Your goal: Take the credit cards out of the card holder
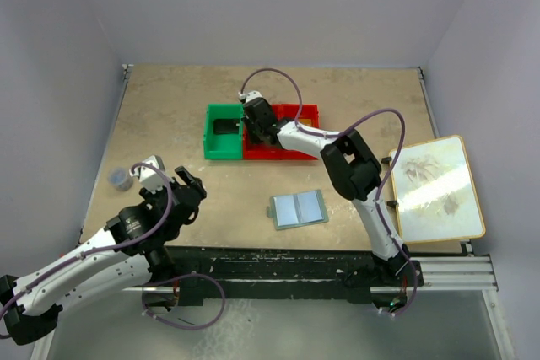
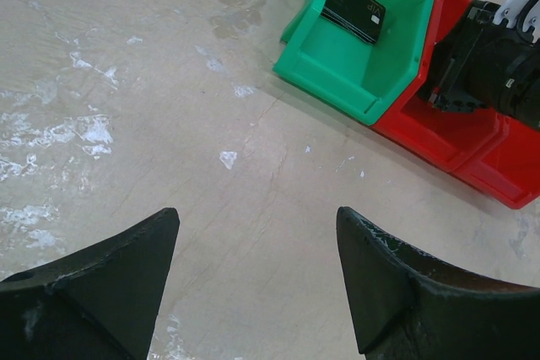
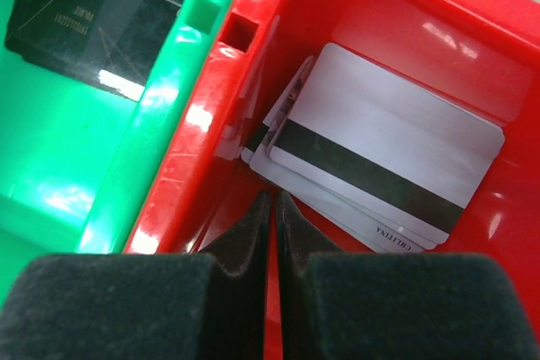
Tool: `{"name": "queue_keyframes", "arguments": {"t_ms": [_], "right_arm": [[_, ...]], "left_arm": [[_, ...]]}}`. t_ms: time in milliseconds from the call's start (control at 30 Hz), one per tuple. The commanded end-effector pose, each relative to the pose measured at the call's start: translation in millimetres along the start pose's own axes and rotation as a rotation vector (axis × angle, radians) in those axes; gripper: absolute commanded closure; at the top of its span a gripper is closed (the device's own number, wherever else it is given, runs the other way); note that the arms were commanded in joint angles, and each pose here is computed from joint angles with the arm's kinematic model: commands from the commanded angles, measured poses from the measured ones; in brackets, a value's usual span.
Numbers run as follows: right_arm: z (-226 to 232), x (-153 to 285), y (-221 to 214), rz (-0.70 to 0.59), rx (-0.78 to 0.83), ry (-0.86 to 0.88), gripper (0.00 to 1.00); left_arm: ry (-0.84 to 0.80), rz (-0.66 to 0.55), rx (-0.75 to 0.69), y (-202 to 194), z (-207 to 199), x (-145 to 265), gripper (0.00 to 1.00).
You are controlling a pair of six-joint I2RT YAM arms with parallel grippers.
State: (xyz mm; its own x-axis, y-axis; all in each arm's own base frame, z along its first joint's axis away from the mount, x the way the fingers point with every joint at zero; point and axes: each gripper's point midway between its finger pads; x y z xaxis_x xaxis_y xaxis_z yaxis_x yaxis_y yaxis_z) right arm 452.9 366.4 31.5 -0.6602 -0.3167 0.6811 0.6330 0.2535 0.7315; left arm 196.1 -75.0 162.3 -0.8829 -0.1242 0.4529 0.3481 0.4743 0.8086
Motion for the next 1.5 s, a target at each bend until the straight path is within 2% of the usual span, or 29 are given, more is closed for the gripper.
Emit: {"name": "queue_keyframes", "arguments": {"t_ms": [0, 667, 833, 1033, 1167, 1300, 1467], "right_arm": [[-10.4, -0.3, 19.6, -0.086, -0.043, -0.056, 0.92], [-43.5, 15.1, 24.8, -0.074, -0.023, -0.238, 0.91], [-31.8, 31.5, 46.9, -0.128, -0.043, -0.169, 0.88], [-9.0, 81.9, 91.9, -0.236, -0.074, -0.012, 0.78], [-4.0, 121.5, 102.0, -0.298, -0.123, 0.062, 0.71], [-32.5, 171.4, 93.2, -0.412, -0.231, 0.0, 0.63], [-61.0, 245.6, 58.1, -0.518, -0.383, 0.02, 0.44]], "left_arm": [[0.0, -0.037, 0.035, 16.8, -4.5, 4.1, 0.27], [-0.006, -0.015, 0.023, 10.4, -5.1, 3.2, 0.27], [-0.017, 0.0, 0.021, 7.4, -7.7, 3.3, 0.27], [-0.033, 0.013, 0.021, 5.1, -11.4, 3.6, 0.27], [-0.065, 0.04, 0.011, -1.9, -19.5, 2.4, 0.27], [-0.124, 0.1, -0.017, -19.4, -34.8, -0.3, 0.27], [-0.25, 0.175, -0.014, -42.0, -61.8, -0.5, 0.27]]}}
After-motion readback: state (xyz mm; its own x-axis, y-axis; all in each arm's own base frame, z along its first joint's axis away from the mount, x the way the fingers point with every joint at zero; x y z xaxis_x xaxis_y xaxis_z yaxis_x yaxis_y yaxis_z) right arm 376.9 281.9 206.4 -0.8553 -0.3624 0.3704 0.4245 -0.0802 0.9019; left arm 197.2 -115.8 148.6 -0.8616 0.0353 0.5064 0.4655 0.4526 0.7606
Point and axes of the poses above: each gripper's point midway between its finger pads, its own x axis back along the fingers, its own z axis along the line the jaws close on, y = z × x, and after that the axes turned 2 degrees about -x, right-handed
